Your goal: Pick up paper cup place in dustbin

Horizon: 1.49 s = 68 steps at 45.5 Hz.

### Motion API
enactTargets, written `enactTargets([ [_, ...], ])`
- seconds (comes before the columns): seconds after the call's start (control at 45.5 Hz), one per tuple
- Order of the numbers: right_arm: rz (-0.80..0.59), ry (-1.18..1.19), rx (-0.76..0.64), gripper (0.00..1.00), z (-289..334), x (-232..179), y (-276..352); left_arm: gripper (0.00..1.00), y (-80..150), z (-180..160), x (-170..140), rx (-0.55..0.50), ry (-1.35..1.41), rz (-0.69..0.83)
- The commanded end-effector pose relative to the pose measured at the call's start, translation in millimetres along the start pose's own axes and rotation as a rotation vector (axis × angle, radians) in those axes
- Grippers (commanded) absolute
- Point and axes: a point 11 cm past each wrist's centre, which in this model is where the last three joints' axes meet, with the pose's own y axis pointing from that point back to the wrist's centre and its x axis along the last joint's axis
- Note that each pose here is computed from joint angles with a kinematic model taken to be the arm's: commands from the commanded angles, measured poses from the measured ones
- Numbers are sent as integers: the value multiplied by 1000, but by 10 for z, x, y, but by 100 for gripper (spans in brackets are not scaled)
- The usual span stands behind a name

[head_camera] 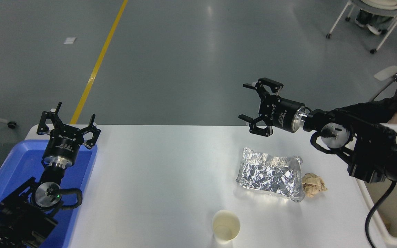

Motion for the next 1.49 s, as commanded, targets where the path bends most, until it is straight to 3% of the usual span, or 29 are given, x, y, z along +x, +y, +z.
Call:
enactTargets([
  [0.0, 15, 357, -266, 100, -466, 66, 346, 100, -1, 1, 1, -1, 0, 1],
  [0.308, -78, 641, -611, 100, -749, -348, 726, 100, 5, 1, 6, 0, 0, 2],
  [0.484, -232, 744, -694, 100, -1066, -987, 841, 100, 5, 1, 6, 0, 0, 2],
  [0.901, -279, 943, -727, 100, -1500, -1775, 898, 100, -1, 3, 0, -1, 0, 1],
  [1.473, -372, 779, -751, 100, -1096, -1913, 901, 100, -1, 3, 1, -2, 0, 1],
])
